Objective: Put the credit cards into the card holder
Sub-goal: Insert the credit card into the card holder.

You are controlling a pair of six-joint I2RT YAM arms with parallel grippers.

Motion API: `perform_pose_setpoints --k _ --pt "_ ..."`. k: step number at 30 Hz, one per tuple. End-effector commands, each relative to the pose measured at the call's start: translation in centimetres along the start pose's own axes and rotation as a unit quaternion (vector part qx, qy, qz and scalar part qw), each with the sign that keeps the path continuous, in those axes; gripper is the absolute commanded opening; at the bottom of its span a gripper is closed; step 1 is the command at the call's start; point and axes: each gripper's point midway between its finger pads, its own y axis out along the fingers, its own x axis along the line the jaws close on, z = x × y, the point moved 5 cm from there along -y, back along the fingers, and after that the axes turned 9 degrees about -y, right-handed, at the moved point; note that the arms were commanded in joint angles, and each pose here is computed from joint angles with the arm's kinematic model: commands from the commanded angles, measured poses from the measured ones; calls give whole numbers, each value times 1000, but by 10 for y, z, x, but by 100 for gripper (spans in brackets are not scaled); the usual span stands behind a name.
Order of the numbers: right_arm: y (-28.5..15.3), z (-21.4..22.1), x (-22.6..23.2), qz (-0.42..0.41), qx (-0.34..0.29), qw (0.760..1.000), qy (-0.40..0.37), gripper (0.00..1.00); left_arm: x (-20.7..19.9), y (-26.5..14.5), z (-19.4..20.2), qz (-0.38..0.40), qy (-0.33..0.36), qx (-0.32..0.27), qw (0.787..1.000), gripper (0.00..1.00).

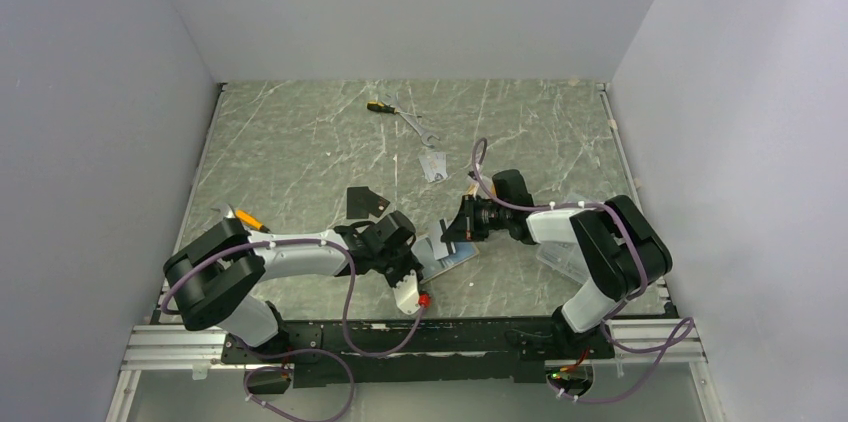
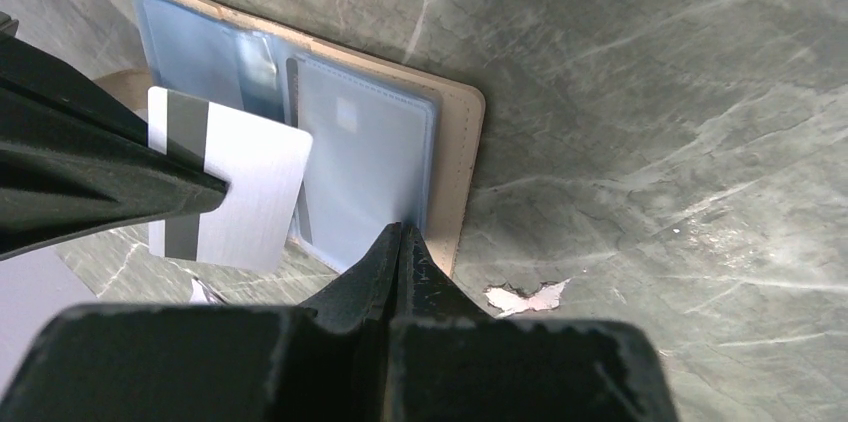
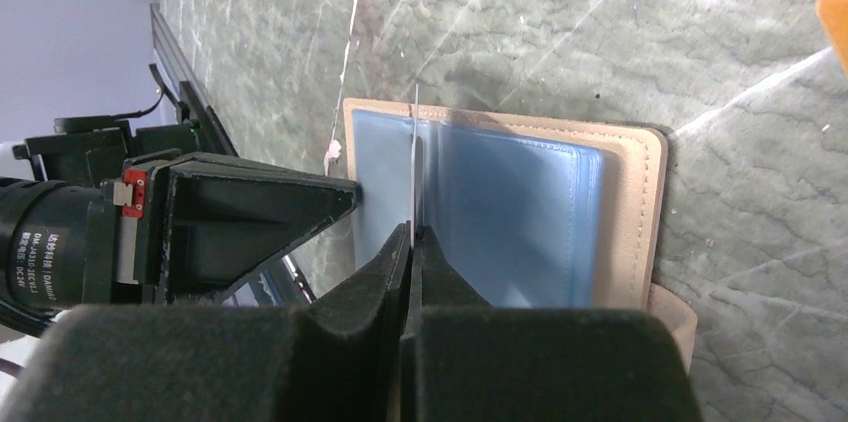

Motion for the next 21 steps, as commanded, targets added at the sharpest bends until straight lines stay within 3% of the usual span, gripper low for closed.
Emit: perform_pose_setpoints --k 1,21 --pt "2 8 -4 -2 4 1000 -12 0 -26 -1 3 49 -13 7 999 2" --pt "-2 29 0 -20 69 997 -1 0 -27 -4 3 49 -9 8 999 1"
